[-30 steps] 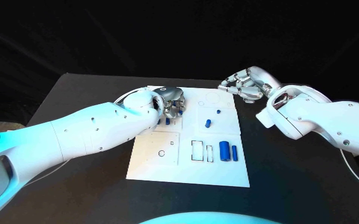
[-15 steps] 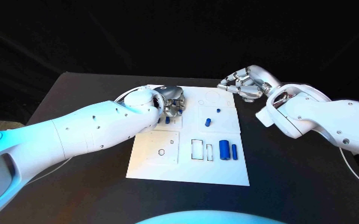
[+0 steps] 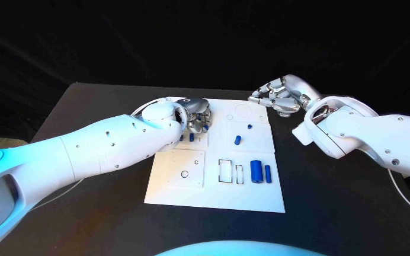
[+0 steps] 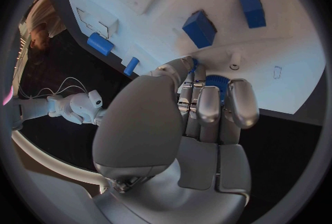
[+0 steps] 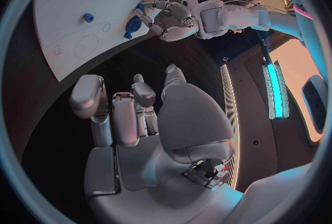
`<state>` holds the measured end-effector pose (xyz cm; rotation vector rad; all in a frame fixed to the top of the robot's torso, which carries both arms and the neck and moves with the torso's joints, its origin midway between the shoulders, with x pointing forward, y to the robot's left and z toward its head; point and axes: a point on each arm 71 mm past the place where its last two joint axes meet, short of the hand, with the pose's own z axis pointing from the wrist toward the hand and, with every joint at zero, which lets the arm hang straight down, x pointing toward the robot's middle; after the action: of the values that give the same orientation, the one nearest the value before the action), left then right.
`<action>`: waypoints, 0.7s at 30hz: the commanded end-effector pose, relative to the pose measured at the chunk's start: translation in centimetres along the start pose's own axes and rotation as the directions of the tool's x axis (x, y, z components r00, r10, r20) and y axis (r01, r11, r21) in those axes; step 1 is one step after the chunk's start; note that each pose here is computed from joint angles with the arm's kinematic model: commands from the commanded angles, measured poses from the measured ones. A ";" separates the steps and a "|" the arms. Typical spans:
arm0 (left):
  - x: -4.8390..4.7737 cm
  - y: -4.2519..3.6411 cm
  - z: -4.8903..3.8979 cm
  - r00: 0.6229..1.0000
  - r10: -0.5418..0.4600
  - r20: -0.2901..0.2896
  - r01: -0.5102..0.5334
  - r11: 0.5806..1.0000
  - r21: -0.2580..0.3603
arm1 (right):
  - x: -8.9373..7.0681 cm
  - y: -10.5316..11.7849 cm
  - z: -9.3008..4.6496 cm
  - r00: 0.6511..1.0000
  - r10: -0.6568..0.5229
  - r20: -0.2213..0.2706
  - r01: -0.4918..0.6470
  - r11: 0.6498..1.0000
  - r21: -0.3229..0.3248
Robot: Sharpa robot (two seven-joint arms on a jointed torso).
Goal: Assemble the parts on the task board
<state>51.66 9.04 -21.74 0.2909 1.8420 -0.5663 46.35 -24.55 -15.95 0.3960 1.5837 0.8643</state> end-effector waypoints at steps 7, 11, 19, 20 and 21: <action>-0.21 0.10 -0.17 0.998 -0.041 0.040 0.041 0.999 0.016 | 0.1 0.2 0.0 1.000 -0.010 0.000 0.010 1.000 -0.019; -0.49 0.13 -0.41 0.995 -0.066 0.069 0.064 0.998 0.026 | 0.0 0.1 0.0 1.000 -0.010 0.003 0.010 1.000 -0.019; -1.54 0.31 -1.17 0.984 -0.131 0.118 0.127 0.991 0.044 | 0.0 0.0 0.1 1.000 -0.011 0.006 0.011 1.000 -0.017; -1.69 0.38 -1.30 0.983 -0.138 0.122 0.133 0.990 0.044 | 0.0 0.0 0.1 1.000 -0.011 0.007 0.011 1.000 -0.017; -1.79 0.44 -1.42 0.982 -0.143 0.124 0.139 0.989 0.044 | 0.0 0.0 0.1 1.000 -0.011 0.007 0.012 1.000 -0.016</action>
<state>51.41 10.42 -20.16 0.1859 1.7677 -0.6516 46.44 -24.64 -15.96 0.3959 1.5784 0.8616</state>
